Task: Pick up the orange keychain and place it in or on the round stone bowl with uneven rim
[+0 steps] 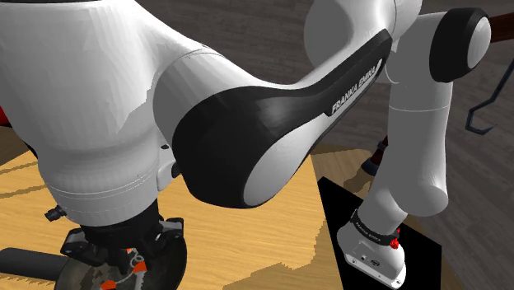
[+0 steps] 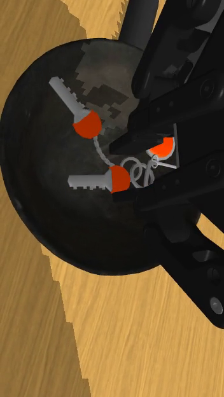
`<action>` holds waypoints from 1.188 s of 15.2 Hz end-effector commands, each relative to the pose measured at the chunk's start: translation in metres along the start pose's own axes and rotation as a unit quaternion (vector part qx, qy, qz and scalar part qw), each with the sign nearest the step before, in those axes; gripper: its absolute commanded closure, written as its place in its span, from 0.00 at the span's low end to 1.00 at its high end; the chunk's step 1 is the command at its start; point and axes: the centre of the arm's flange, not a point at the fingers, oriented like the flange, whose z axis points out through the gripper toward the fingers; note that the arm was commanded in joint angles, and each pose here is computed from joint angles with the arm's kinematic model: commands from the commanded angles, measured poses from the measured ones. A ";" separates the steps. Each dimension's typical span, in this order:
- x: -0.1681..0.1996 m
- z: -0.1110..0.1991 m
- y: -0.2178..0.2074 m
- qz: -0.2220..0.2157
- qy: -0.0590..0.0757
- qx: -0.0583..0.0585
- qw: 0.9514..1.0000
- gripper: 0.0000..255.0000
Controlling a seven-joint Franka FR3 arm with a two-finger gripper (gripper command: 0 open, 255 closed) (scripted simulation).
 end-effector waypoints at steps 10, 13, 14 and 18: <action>0.000 -0.050 0.000 0.000 0.000 0.000 1.000 0.00; 0.000 -0.050 0.000 0.000 0.000 0.000 1.000 0.00; 0.000 -0.050 0.000 0.000 0.000 0.000 1.000 0.00; 0.000 -0.050 0.000 0.000 0.000 0.000 1.000 0.00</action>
